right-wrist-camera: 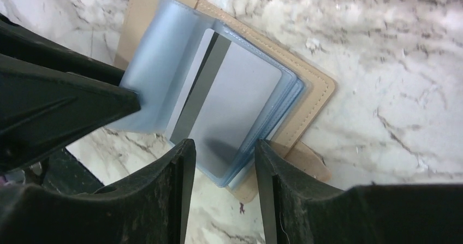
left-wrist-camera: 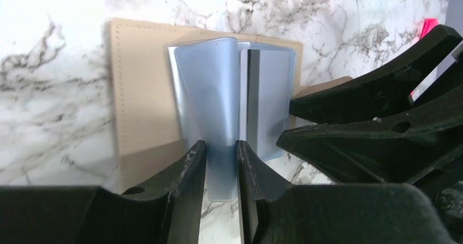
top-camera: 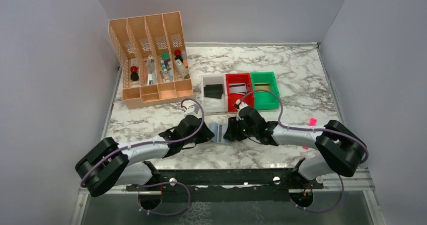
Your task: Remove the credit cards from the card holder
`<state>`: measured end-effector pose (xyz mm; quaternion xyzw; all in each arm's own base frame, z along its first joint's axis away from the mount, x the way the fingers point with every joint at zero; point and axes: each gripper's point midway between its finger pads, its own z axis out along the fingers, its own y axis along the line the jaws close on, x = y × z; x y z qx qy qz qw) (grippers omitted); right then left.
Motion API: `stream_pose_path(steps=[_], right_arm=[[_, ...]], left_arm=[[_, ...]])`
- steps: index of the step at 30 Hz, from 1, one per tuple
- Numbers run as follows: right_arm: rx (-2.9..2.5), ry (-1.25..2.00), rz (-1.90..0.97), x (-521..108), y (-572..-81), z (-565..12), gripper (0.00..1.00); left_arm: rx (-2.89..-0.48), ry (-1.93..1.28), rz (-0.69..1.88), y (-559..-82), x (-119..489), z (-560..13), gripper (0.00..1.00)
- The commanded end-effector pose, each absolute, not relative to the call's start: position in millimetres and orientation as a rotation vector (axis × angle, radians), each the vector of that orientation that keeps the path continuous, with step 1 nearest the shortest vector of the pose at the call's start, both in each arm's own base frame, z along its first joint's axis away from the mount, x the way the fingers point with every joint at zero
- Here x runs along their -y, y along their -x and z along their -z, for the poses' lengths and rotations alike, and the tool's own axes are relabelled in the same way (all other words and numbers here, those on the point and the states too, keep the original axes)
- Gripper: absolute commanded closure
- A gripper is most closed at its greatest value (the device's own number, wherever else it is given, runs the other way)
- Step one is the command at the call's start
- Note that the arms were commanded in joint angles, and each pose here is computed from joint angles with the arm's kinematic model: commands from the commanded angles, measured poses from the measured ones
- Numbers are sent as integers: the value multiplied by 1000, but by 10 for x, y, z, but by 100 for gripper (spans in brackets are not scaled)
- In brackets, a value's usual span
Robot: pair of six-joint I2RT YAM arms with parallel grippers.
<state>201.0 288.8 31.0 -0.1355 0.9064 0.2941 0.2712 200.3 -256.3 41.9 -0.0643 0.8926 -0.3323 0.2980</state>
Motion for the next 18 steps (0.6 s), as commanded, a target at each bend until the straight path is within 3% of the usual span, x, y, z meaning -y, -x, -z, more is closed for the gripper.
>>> stream_pose_path(steps=[1, 7, 10, 18], right_arm=[[-2596, 380, -702, -2606, -1693, -101, 50], [-2526, 409, -676, -2696, -1881, -403, 48], [-2502, 403, -678, -2752, -1954, -502, 48], [-2534, 319, -641, -2785, -2041, -324, 53]], left_arm=[[-2419, 182, 816, -1824, 2370, -352, 66], [-2368, 164, 743, -1929, 2288, -595, 47], [-2321, 117, 760, -2033, 2390, -803, 43], [-2291, -5, 951, -2123, 2884, -928, 46]])
